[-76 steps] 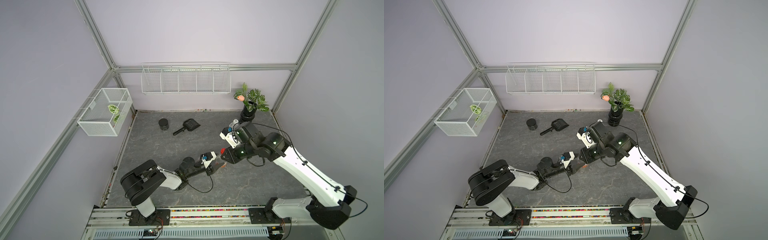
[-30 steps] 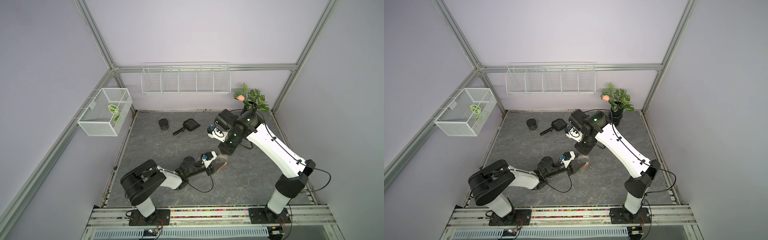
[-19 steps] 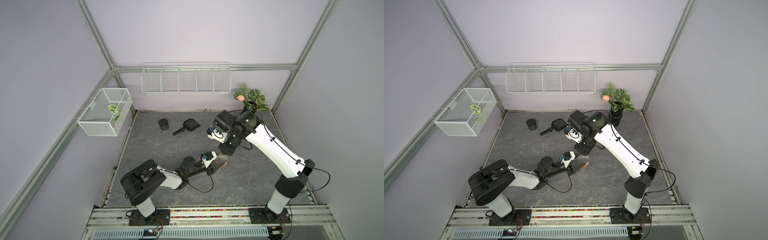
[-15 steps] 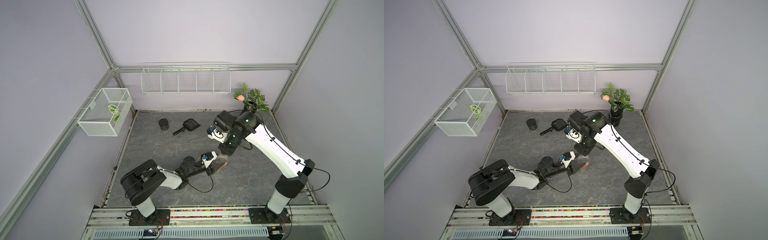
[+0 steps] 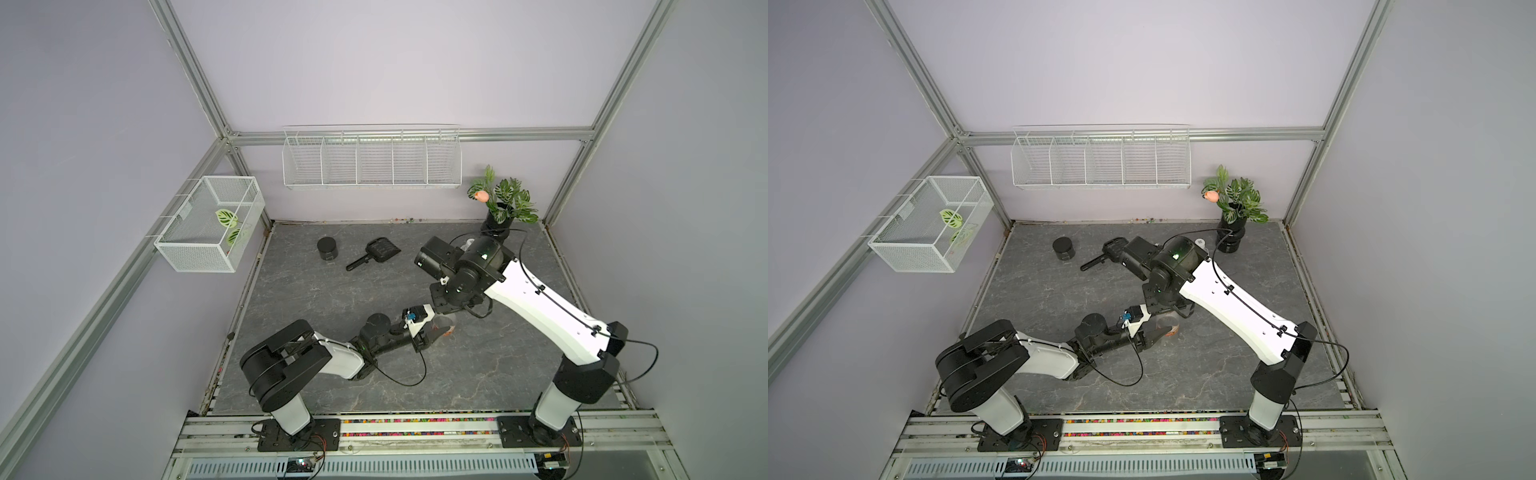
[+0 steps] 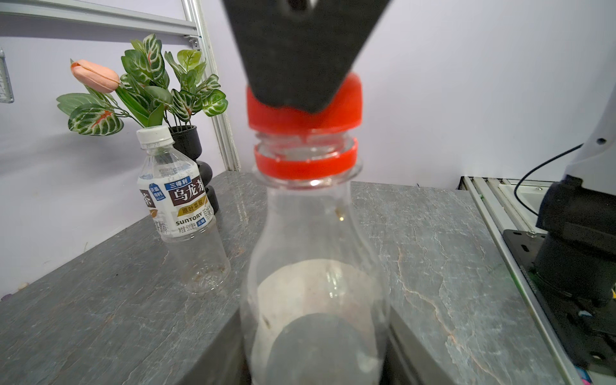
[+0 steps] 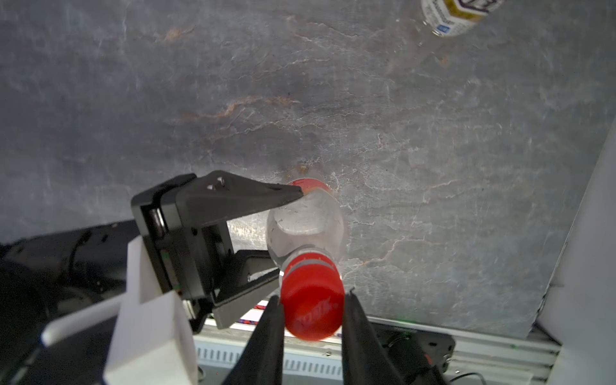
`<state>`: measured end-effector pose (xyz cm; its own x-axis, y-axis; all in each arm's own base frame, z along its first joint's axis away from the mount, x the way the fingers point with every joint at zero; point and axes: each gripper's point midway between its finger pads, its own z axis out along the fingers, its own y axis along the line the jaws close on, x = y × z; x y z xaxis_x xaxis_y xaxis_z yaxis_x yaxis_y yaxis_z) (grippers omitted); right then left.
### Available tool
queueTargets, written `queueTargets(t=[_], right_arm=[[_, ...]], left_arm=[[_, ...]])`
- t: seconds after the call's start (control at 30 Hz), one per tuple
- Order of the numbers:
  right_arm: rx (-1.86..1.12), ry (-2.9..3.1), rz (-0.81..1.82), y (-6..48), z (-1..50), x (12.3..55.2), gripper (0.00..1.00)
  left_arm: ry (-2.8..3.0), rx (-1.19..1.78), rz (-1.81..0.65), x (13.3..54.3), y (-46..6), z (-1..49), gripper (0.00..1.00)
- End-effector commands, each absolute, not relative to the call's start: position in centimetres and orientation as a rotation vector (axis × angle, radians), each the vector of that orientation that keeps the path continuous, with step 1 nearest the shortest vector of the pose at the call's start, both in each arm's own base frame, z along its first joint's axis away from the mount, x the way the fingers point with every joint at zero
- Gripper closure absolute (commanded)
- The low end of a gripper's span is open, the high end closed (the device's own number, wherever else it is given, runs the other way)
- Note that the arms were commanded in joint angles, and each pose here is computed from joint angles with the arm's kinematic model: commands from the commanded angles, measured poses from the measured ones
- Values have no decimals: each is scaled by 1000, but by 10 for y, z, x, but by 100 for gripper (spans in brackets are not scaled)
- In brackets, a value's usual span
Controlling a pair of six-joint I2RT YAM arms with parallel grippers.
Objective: Screw on the bottle caps
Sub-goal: Screw the bottle cap onto the plastic bottle.
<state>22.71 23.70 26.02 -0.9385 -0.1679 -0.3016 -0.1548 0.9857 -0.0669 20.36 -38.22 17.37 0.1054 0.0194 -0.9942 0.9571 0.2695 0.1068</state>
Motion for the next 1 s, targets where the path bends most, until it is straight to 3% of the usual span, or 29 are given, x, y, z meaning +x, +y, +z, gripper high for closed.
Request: queueTargets(t=[0.0, 0.2, 0.37, 0.6, 0.7, 0.97], right_arm=[[37, 2904, -128, 240, 240, 205, 76], [64, 2721, -84, 225, 281, 216, 50], [-148, 2558, 80, 232, 303, 226, 33], [-771, 2466, 400, 229, 307, 217, 39], [-1135, 2405, 300, 220, 297, 208, 42], [-1516, 2196, 169, 225, 296, 216, 44]], left_arm=[[1447, 1124, -913, 200, -376, 122, 45], [1445, 1123, -902, 201, -375, 122, 45], [1465, 1087, -860, 208, -370, 123, 45], [1421, 1172, -832, 198, -367, 123, 45], [1380, 1239, -856, 190, -371, 123, 45], [1373, 1295, -895, 182, -376, 119, 45]])
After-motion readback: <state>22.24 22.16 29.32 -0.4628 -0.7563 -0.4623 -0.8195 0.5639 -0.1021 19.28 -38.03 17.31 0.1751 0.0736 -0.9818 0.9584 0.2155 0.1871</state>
